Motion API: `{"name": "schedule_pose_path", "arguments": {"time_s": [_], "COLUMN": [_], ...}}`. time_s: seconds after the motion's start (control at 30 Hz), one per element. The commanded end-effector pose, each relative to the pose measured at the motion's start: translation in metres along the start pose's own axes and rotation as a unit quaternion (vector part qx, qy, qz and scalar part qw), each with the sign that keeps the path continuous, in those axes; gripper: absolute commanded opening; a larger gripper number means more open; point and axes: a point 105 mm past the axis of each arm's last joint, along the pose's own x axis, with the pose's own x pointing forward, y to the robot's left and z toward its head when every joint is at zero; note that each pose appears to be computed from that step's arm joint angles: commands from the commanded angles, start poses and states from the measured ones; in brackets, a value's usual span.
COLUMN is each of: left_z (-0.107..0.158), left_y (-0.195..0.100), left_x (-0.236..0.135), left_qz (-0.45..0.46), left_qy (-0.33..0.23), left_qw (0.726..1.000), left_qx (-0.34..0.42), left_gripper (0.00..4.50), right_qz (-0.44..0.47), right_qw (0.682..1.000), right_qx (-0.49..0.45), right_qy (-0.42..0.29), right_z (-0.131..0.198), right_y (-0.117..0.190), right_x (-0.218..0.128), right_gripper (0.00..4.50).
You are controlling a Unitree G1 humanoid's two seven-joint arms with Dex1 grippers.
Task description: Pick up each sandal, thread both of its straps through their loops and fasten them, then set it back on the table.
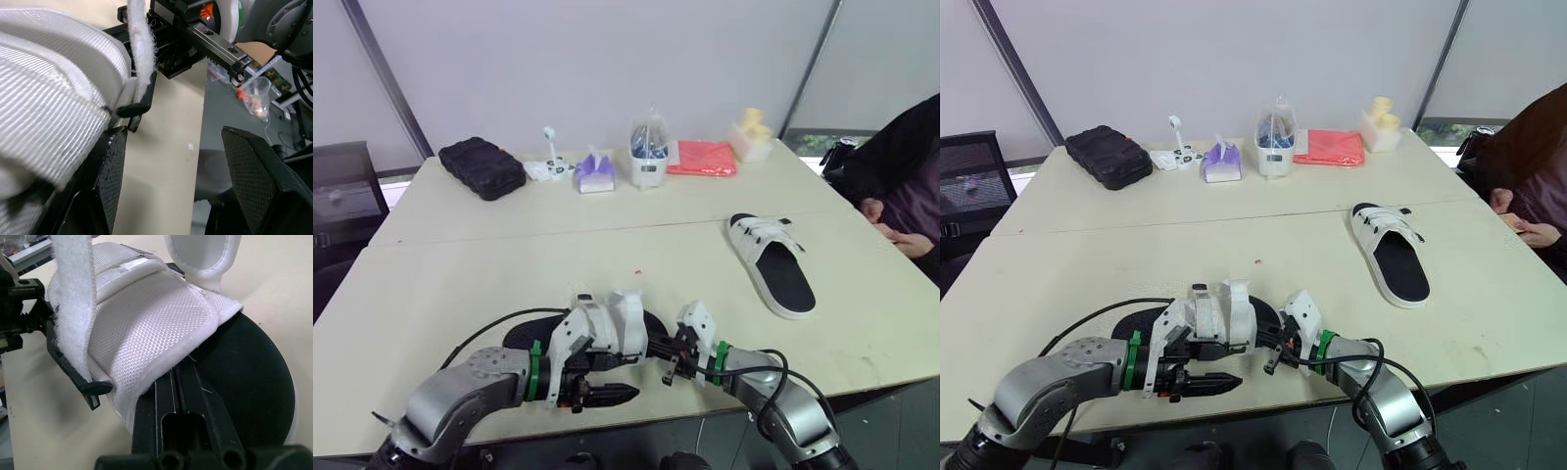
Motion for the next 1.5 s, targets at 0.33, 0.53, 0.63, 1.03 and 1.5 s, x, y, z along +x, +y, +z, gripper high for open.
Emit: {"name": "schedule_pose_path", "arguments": {"time_s": [0.33,0.53,0.63,1.03,1.5], "left_z": [0.025,0.027,0.027,0.025,-0.021], "left_y": [0.025,0.023,0.022,0.022,-0.023], "left_x": [0.0,0.004,0.004,0.003,-0.033], "left_qz": [0.085,0.089,0.088,0.086,-0.041], "left_qy": [-0.079,-0.089,-0.091,-0.109,0.01], "left_qw": [0.993,0.991,0.991,0.986,0.992], "left_qx": [-0.024,-0.042,-0.048,-0.089,-0.12], "left_gripper": [3.14,3.14,3.14,0.05,0.05], "right_qz": [-0.026,-0.025,-0.023,-0.02,-0.02], "right_qw": [0.998,0.998,0.998,0.998,0.998], "right_qx": [0.026,0.024,0.02,0.022,0.021], "right_qy": [0.049,0.05,0.054,0.055,0.056], "right_z": [-0.027,-0.027,-0.028,-0.029,-0.03], "right_y": [-0.002,-0.002,-0.002,-0.001,-0.002], "right_x": [-0.006,-0.006,-0.005,-0.004,-0.003], "right_gripper": [0.0,0.0,0.0,0.0,0.0]}}
